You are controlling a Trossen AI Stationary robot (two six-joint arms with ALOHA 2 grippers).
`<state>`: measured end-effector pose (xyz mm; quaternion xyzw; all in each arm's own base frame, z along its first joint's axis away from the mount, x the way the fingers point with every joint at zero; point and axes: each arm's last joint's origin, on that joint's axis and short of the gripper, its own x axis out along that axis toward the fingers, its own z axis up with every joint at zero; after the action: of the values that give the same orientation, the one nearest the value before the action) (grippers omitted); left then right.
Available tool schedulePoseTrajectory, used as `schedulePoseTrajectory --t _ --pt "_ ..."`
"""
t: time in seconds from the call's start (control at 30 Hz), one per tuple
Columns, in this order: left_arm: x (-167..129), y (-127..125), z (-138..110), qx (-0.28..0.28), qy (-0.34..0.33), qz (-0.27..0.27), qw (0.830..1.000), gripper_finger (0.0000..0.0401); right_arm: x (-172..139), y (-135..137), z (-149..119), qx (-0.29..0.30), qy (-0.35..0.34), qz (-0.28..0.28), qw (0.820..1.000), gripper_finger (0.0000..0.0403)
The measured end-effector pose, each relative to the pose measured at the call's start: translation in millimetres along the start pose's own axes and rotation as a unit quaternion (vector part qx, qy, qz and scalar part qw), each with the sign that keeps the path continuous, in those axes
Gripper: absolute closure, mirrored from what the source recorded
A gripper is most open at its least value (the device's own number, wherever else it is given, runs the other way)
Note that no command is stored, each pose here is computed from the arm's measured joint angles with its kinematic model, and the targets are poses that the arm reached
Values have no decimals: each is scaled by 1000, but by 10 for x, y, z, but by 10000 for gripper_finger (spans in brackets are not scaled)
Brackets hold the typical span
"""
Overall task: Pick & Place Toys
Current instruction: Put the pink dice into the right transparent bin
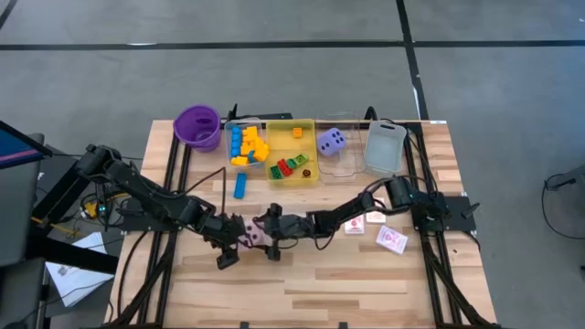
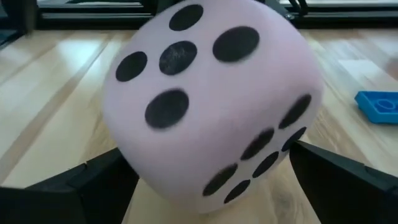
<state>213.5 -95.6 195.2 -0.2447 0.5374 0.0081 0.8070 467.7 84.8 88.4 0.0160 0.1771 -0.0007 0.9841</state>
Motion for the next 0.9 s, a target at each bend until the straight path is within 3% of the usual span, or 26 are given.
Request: schedulePoseTrajectory --t 0.23,0.53,0.9 --pt "-11 -79 98 121 -50 -41 991 105 -53 104 -56 -60 -15 4 998 10" --pt "-21 44 263 89 -75 -33 993 105 -51 144 -20 -61 -26 0 998 10" --pt "130 -3 469 82 -121 -94 985 105 -23 26 -45 44 -9 11 999 10"
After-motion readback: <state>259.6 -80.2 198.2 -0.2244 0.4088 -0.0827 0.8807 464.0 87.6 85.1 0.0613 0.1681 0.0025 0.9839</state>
